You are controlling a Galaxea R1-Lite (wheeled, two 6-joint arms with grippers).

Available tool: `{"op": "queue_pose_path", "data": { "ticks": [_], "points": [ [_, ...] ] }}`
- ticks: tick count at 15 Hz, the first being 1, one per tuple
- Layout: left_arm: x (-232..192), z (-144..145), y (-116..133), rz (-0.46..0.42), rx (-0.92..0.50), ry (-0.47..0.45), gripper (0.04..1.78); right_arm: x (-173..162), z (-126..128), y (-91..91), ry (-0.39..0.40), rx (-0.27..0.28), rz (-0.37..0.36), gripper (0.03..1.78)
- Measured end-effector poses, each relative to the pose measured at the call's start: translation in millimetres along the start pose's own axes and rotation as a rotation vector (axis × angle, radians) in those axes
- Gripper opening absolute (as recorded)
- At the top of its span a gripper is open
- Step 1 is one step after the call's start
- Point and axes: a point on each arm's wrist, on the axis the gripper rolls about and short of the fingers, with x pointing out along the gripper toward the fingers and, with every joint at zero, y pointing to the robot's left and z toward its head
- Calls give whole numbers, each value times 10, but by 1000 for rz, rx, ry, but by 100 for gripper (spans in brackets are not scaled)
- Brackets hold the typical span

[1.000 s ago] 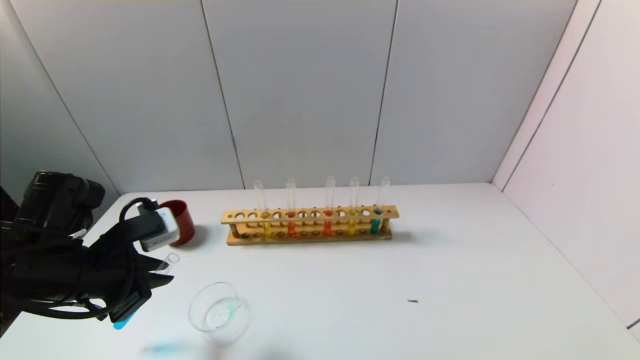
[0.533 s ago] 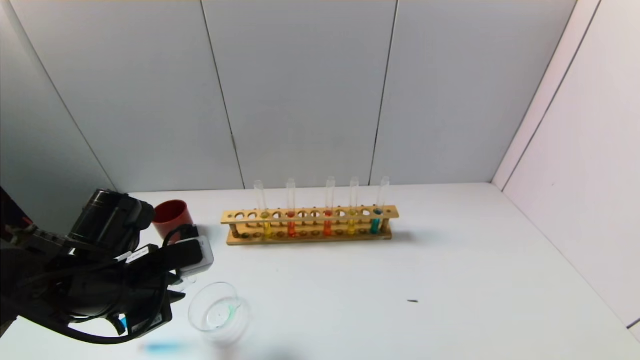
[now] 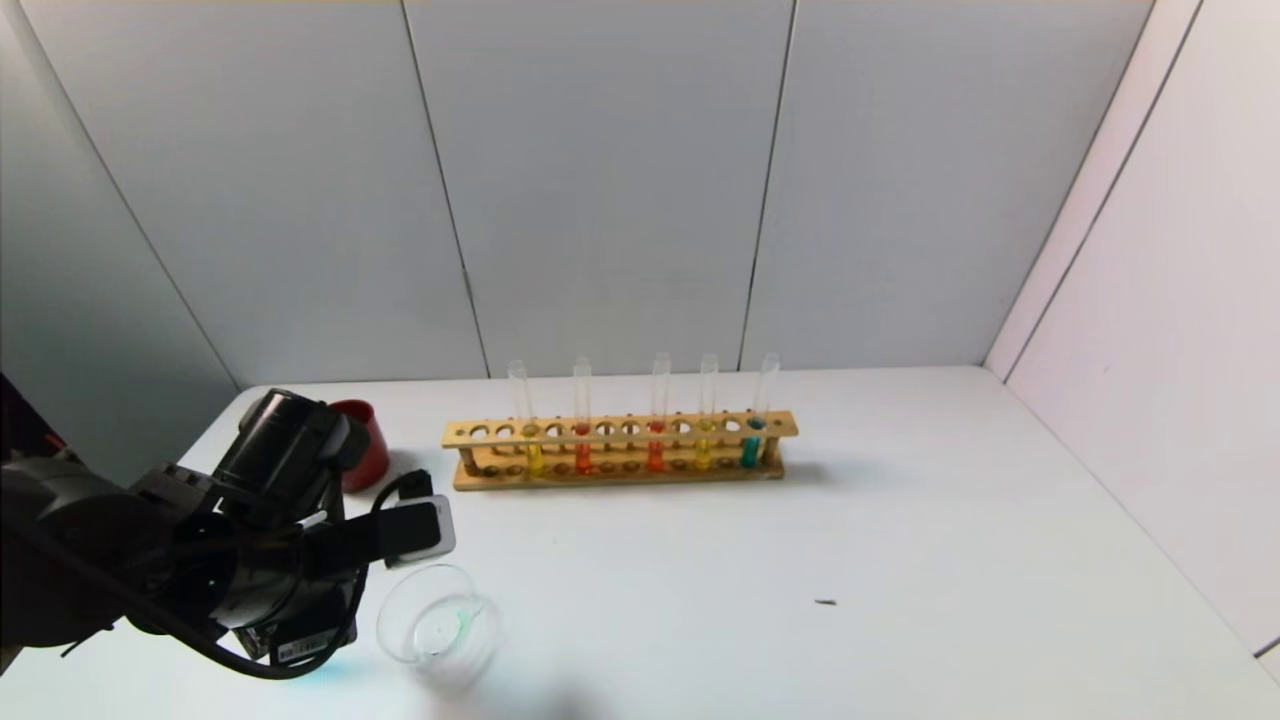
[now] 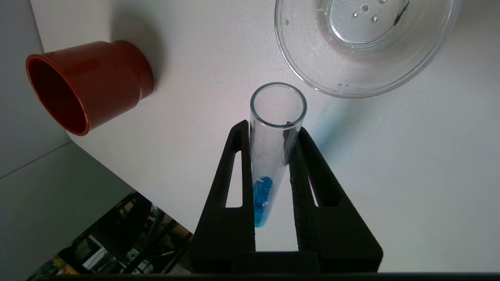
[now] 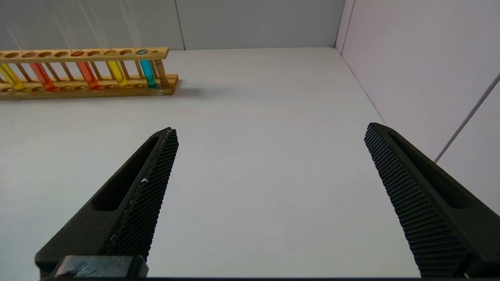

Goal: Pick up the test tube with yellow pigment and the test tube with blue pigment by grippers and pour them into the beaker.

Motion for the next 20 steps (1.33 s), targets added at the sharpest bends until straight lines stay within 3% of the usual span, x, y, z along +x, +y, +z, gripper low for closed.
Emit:
{"op": "queue_pose_path", "data": {
  "ticks": [6,10,20],
  "points": [
    [-36,205,-208,5,122,5,33,0,0,0,0,0,0,174],
    [-4,232,-266,28,174,58,33,0,0,0,0,0,0,174],
    [213,210,-219,43,192,186,33,0,0,0,0,0,0,174]
  ]
}}
